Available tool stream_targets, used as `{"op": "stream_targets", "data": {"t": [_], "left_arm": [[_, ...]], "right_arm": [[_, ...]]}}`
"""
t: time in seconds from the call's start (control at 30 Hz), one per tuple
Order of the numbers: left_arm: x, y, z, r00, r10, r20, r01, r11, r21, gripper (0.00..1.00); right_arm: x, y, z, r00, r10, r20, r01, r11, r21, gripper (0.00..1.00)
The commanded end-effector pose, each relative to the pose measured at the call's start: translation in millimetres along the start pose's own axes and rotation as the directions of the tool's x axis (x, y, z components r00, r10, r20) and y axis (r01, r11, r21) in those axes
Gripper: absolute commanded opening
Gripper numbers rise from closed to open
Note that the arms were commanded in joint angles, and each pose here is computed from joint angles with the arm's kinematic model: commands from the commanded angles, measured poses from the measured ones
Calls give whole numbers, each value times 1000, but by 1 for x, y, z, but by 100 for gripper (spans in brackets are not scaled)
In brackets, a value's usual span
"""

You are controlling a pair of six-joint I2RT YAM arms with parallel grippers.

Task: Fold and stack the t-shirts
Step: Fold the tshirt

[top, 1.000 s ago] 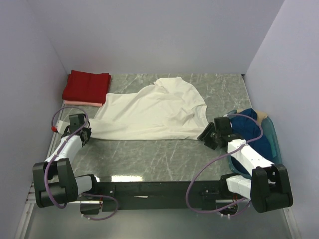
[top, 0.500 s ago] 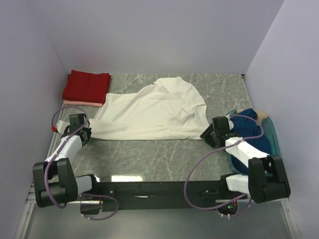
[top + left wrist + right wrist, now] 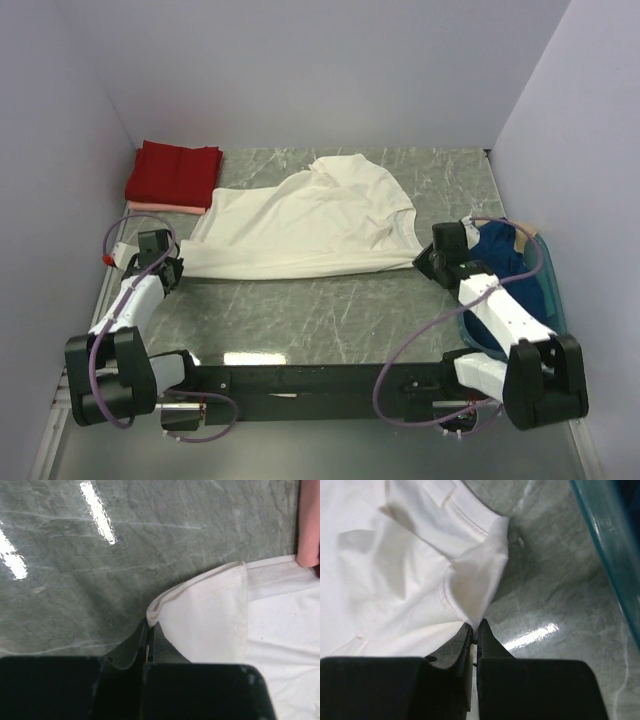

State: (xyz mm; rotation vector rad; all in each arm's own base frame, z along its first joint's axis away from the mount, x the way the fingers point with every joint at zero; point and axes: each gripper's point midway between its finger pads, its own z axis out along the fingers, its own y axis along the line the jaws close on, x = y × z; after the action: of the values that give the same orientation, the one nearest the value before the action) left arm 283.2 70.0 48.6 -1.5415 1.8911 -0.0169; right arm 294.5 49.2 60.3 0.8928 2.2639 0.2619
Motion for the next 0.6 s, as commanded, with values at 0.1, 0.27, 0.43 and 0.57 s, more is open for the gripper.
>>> {"op": "stream_targets", "data": {"t": [0.1, 0.27, 0.43, 0.57], "left_arm": [[-18, 1, -24, 998, 12, 56, -14, 1000, 19, 1], [-14, 17, -35, 999, 9, 52, -9, 1000, 0, 1], [-9, 30, -46, 999, -15, 47, 14, 1000, 15, 1], [-1, 38, -52, 999, -33, 25, 32, 999, 27, 1]], "right_arm": [[-13, 0, -48, 999, -22, 36, 23, 998, -50, 0], [-5, -4, -77, 999, -3, 32, 7, 994, -113, 0], [3, -8, -98, 1000, 18, 26, -13, 988, -151, 0], [12, -14, -110, 1000, 22, 13, -20, 985, -174, 0]]}}
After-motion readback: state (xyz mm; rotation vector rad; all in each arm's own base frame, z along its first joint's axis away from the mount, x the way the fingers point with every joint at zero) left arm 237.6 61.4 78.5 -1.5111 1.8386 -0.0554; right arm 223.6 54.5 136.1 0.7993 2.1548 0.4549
